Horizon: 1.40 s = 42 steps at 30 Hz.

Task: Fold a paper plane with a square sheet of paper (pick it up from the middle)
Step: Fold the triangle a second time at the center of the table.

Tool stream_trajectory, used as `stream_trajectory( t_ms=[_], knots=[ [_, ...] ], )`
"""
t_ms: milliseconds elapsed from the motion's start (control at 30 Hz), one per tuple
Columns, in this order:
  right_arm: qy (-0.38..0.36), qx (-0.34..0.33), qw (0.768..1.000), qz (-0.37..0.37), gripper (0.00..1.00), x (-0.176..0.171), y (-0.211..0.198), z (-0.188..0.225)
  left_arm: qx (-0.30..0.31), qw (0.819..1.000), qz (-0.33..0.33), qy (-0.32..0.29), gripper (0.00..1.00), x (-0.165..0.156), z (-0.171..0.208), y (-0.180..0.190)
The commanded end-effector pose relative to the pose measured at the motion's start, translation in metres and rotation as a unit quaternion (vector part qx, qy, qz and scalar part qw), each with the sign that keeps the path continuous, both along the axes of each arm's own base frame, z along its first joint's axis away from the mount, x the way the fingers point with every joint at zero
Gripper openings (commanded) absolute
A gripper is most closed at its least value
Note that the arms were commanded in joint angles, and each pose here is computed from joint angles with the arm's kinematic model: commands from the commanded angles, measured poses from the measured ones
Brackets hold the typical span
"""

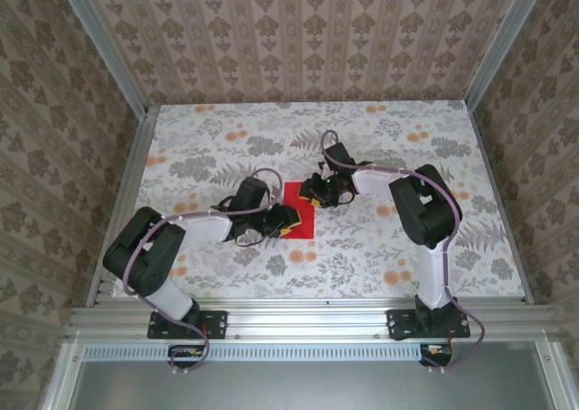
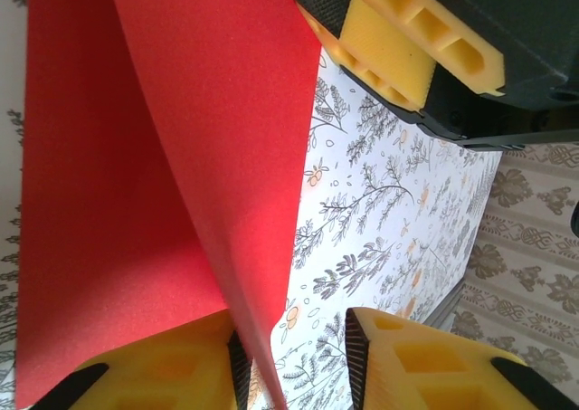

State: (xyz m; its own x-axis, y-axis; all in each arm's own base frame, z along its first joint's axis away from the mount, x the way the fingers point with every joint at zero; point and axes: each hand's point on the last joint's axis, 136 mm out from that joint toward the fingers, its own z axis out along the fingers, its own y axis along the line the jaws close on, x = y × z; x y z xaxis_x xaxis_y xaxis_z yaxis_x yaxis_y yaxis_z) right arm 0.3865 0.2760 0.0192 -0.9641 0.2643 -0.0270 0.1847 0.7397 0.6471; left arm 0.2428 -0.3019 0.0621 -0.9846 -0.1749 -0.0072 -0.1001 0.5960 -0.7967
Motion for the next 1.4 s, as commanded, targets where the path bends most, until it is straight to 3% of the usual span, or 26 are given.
stream_trajectory(
  t_ms=[0, 533, 900, 1133, 1367],
  knots=[
    [0.093, -0.101, 0.99, -0.015, 0.39, -0.039, -0.039, -0.075, -0.019, 0.999, -0.015, -0.022, 0.34, 0.006, 0.02, -0.008],
    [0.093, -0.088, 0.992, -0.01, 0.39, -0.041, -0.035, -0.07, -0.031, 0.999, -0.02, -0.025, 0.43, 0.028, 0.009, -0.028],
    [0.091, -0.075, 0.993, -0.008, 0.39, -0.039, -0.035, -0.062, -0.008, 1.0, -0.014, -0.022, 0.44, 0.031, -0.01, -0.022],
    [0.068, -0.046, 0.997, 0.005, 0.4, -0.029, -0.03, -0.042, 0.014, 1.0, -0.008, -0.014, 0.34, 0.03, -0.022, -0.014],
    [-0.007, -0.021, 0.998, 0.056, 0.37, -0.022, -0.026, 0.008, 0.028, 1.0, -0.001, -0.01, 0.28, 0.028, -0.027, -0.007]
  ],
)
